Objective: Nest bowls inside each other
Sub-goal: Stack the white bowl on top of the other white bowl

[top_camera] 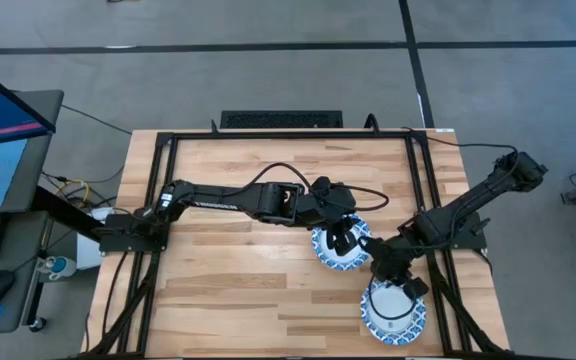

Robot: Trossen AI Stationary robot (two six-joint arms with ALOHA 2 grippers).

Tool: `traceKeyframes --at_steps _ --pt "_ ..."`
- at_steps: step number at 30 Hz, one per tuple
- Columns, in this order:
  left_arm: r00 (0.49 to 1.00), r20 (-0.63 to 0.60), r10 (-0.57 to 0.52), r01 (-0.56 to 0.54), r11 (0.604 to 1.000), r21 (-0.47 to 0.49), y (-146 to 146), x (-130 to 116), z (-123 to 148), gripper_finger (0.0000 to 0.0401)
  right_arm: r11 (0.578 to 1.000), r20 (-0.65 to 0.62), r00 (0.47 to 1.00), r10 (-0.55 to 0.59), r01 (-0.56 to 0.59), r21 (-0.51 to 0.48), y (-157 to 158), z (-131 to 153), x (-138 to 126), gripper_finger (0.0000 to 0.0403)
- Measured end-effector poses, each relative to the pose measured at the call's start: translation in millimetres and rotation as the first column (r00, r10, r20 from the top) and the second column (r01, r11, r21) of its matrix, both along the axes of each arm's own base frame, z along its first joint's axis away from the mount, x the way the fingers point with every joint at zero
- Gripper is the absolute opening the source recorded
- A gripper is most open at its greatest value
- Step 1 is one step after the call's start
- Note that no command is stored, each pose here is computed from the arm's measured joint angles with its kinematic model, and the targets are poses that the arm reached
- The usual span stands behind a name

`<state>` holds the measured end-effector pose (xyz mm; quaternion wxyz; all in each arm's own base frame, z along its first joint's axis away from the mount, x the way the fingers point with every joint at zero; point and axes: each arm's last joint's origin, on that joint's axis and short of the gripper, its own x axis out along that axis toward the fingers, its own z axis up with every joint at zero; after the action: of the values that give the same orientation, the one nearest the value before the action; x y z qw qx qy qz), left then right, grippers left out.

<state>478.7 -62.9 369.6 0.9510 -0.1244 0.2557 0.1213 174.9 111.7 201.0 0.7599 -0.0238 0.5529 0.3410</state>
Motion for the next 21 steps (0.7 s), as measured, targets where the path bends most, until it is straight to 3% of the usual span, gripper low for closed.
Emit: traceKeyframes --at_steps 6,14,18,21 --pt "1.000 -0.002 -0.003 0.003 1.000 0.005 0.0 0.0 -0.1 0.0107 0.999 -0.018 0.999 -0.035 0.034 -0.027 -8.1 -1.3 1.7 0.0126" --pt "1.000 -0.002 -0.003 0.003 1.000 0.005 -0.1 -0.1 -0.1 0.0107 0.979 0.052 0.987 -0.150 0.155 -0.129 -16.8 -1.8 8.2 0.0237" --pt "1.000 0.001 0.005 -0.005 1.000 -0.007 -0.1 0.0 0.0 0.0107 0.955 -0.037 0.958 -0.284 0.279 -0.099 -17.0 -2.4 6.5 0.0272" --pt "1.000 0.002 0.008 -0.008 1.000 -0.013 -0.3 0.0 -0.1 0.0107 0.956 -0.087 0.956 -0.281 0.271 -0.111 -15.4 -3.6 1.5 0.0278"
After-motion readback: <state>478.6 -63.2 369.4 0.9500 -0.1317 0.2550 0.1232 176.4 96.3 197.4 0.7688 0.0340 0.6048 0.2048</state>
